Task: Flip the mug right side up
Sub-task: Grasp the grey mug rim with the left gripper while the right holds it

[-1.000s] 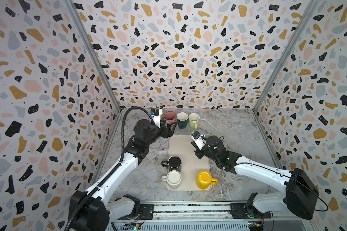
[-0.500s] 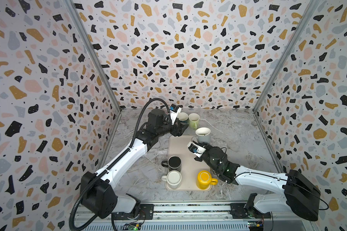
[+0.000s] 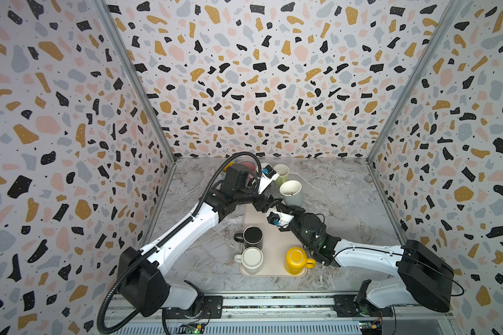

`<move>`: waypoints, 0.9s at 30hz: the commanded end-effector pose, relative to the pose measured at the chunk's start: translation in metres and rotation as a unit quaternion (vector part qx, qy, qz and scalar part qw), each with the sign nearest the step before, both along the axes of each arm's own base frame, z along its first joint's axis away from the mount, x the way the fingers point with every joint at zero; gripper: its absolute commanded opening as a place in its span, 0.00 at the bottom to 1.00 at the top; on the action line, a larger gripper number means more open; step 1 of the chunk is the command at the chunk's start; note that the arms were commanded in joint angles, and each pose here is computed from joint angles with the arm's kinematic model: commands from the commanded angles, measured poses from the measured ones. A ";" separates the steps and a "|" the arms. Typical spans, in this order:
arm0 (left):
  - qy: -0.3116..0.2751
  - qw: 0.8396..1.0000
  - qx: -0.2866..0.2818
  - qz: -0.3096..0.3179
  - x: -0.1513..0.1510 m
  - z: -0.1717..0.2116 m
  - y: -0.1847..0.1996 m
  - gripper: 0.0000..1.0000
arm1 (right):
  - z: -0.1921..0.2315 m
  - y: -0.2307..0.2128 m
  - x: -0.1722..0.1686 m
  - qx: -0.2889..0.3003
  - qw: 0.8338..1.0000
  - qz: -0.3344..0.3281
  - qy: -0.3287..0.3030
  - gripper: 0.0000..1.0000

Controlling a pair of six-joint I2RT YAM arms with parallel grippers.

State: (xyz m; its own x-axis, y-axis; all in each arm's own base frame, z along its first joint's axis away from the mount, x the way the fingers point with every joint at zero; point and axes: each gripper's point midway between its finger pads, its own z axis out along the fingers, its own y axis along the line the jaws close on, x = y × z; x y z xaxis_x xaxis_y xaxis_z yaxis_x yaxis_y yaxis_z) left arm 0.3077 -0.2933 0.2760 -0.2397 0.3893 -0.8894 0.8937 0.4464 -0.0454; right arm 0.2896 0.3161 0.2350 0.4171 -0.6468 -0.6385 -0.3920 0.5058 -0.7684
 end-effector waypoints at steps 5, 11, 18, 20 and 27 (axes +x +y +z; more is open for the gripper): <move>-0.019 0.999 0.000 -0.029 -0.010 0.008 -0.004 0.76 | 0.064 -0.001 -0.003 0.061 0.994 -0.009 -0.089 0.00; -0.016 0.999 -0.006 -0.036 -0.012 0.009 -0.007 0.76 | 0.067 0.004 -0.008 0.060 0.993 -0.002 -0.101 0.00; -0.007 0.999 -0.010 -0.050 -0.016 0.006 -0.010 0.71 | 0.070 0.008 -0.012 0.064 0.991 0.003 -0.114 0.00; -0.003 0.999 -0.010 -0.049 -0.016 0.004 -0.010 0.69 | 0.073 0.008 -0.013 0.067 0.991 0.004 -0.117 0.00; 0.005 0.999 -0.006 -0.051 -0.017 -0.002 -0.011 0.60 | 0.080 0.009 -0.017 0.075 0.989 0.009 -0.129 0.00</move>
